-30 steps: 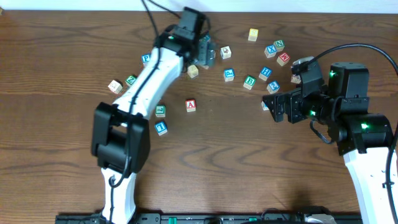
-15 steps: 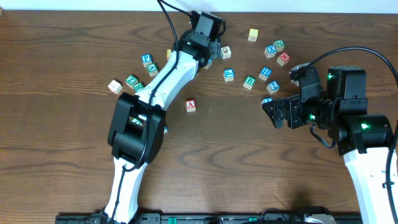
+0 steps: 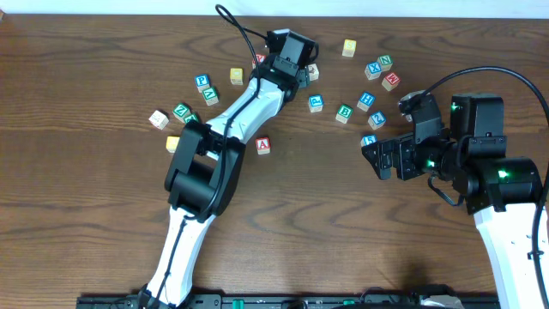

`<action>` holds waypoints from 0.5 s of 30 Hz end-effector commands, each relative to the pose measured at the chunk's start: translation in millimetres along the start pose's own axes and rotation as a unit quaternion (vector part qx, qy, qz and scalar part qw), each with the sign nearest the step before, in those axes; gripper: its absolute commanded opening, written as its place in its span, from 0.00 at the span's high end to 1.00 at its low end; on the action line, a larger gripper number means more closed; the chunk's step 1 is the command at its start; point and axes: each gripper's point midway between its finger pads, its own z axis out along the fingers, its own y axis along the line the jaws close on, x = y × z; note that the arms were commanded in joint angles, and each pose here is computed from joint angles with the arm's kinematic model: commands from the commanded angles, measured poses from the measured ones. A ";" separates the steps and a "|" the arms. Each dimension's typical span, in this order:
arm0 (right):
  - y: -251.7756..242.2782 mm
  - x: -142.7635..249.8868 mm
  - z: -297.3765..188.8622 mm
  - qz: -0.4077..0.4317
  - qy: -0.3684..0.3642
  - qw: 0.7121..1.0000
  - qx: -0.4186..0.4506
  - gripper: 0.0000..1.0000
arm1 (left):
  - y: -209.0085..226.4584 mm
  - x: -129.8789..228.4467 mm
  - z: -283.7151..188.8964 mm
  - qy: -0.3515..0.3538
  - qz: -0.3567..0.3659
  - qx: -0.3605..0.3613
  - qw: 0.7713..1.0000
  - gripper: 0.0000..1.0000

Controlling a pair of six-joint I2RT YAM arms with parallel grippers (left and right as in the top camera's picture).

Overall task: Spell out AI2
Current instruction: 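Lower the left gripper and close it on the red I block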

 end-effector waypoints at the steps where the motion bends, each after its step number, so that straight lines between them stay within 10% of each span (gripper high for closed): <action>1: 1.7 -6.2 -4.9 -0.009 -0.009 1.000 -0.003 0.01 | 1.0 -8.6 2.4 -0.015 -0.014 -0.006 1.000 0.24; 15: 1.9 -5.1 -4.8 -0.008 -0.007 1.000 -0.003 0.01 | -5.3 -17.4 5.0 -0.036 -0.020 0.007 0.999 0.29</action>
